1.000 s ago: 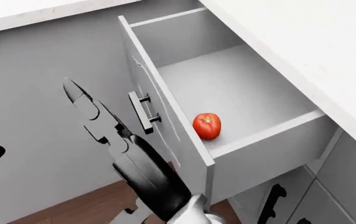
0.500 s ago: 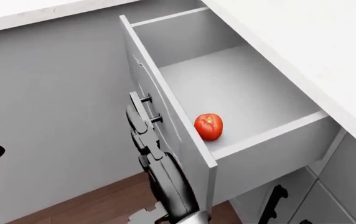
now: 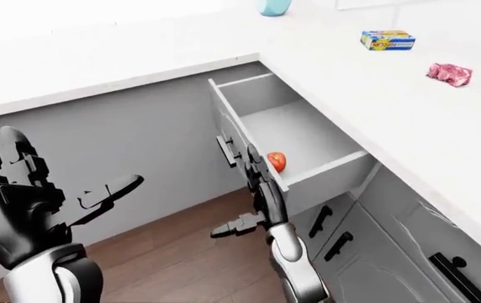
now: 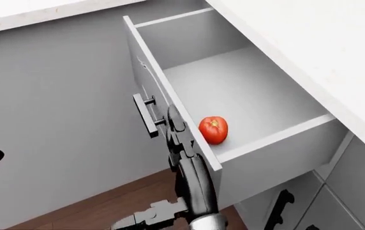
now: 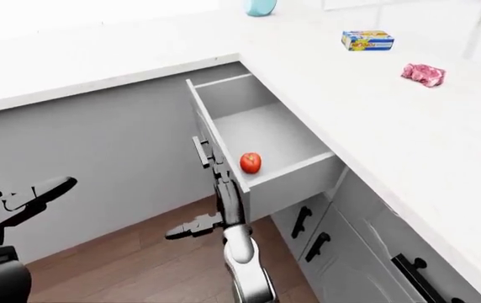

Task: Close the left drawer.

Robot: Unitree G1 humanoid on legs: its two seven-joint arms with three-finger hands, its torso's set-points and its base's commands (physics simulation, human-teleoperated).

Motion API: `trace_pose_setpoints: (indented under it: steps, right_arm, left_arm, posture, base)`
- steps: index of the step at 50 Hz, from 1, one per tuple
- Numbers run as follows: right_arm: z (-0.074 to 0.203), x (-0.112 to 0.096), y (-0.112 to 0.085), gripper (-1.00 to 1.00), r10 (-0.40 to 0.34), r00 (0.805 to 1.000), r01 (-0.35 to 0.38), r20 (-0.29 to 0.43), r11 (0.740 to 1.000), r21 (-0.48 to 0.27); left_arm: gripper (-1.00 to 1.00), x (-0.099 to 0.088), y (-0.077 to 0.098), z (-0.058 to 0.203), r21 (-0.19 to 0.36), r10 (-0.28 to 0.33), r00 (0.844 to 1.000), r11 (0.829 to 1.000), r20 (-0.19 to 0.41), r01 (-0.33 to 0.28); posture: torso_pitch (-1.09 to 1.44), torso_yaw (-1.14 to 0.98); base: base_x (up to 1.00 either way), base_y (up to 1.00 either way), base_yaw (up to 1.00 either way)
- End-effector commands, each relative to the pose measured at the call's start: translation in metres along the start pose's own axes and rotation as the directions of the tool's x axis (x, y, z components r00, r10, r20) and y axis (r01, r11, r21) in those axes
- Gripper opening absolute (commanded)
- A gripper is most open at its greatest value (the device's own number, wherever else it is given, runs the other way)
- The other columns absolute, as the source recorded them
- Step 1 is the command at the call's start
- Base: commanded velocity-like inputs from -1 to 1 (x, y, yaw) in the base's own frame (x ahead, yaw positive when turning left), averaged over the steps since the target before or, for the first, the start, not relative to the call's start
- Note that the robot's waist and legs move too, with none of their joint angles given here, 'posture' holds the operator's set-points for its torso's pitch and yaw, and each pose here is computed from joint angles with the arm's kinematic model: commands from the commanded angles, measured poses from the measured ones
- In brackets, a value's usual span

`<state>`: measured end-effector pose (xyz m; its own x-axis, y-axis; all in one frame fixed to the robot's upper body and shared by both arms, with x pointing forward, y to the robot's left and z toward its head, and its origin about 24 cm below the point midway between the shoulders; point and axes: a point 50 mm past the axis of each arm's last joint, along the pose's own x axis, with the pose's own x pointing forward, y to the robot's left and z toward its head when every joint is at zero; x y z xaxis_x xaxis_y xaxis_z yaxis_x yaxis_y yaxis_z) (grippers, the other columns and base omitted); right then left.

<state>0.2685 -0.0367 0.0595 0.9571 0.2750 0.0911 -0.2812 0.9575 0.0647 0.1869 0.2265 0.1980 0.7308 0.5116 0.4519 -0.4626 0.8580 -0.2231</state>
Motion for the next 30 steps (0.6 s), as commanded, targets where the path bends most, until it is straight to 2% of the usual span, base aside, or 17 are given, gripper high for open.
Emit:
trace_pose_setpoints:
  steps: [1,30]
  right_arm:
    - [0.017,0.005,0.004,1.0,0.012,0.997,-0.014,0.082,1.0,0.021]
    - [-0.008,0.013,-0.011,1.0,-0.048,0.997,0.057,-0.06,0.987,0.153]
  left_arm:
    - [1.0,0.0,-0.002,0.012,-0.014,-0.012,0.997,1.0,0.071,0.013]
    - [1.0,0.0,-0.002,0.012,-0.013,-0.012,0.997,1.0,0.073,0.013]
  posture:
    - [0.0,0.0]
    - [0.0,0.0]
  base:
    - [0.0,0.0,0.0]
    - [0.0,0.0,0.0]
